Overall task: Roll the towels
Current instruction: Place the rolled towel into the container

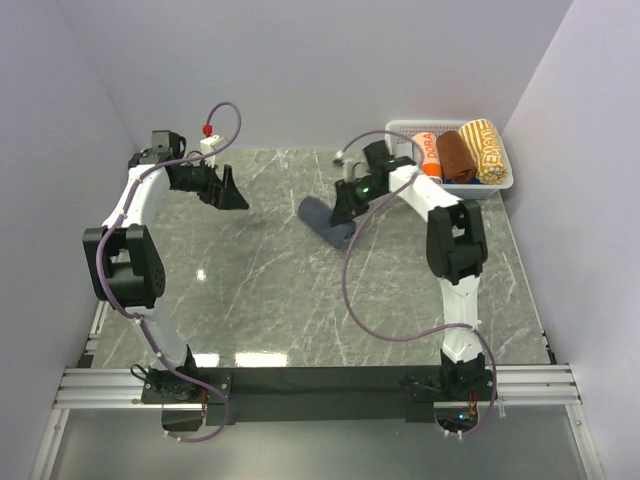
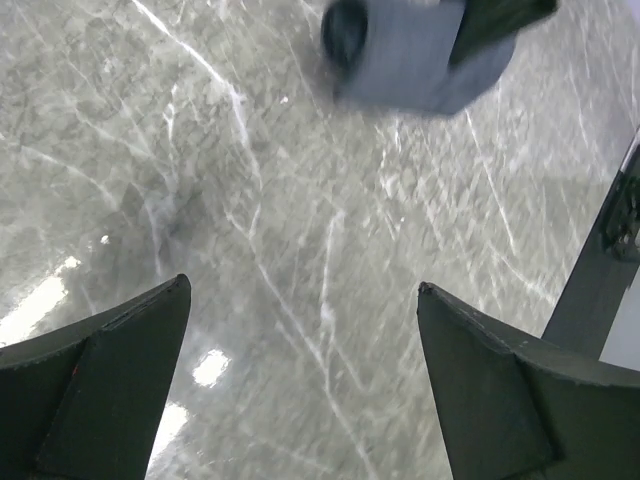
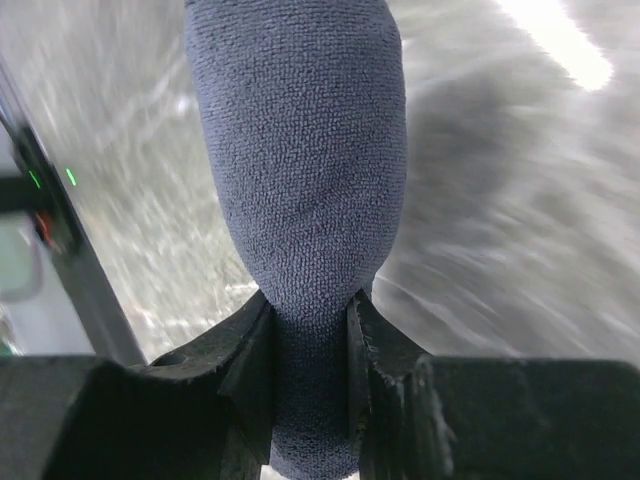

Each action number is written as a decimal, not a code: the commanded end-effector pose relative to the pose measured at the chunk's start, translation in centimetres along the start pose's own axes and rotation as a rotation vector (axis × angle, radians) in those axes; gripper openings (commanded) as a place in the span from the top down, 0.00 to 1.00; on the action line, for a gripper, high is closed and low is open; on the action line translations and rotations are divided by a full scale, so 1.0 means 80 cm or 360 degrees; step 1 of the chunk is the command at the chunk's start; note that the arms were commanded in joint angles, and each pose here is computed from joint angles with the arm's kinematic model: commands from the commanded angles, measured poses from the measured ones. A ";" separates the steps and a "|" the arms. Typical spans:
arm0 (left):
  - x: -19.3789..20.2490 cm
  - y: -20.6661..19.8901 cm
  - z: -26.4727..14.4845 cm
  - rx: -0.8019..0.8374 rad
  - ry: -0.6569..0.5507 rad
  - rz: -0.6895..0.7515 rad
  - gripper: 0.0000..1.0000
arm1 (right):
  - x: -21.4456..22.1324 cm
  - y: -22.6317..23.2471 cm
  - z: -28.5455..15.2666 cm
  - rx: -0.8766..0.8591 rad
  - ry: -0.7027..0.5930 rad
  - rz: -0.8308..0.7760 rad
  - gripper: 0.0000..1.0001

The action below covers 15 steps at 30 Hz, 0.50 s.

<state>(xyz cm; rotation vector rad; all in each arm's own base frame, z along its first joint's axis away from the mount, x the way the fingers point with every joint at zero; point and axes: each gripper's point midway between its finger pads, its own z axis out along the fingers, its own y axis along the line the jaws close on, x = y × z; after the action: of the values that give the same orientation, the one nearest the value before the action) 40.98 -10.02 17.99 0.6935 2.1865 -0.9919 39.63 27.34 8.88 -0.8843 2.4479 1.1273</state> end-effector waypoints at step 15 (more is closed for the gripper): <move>-0.055 -0.032 -0.004 -0.0273 -0.0051 0.0035 0.01 | -0.134 -0.176 -0.396 0.1062 -0.1091 0.0276 1.00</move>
<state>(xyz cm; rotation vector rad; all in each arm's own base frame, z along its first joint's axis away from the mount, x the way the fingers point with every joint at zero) 42.31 -12.37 20.42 0.6454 2.2382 -0.8237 54.77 3.70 20.80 -0.1162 2.2230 0.6498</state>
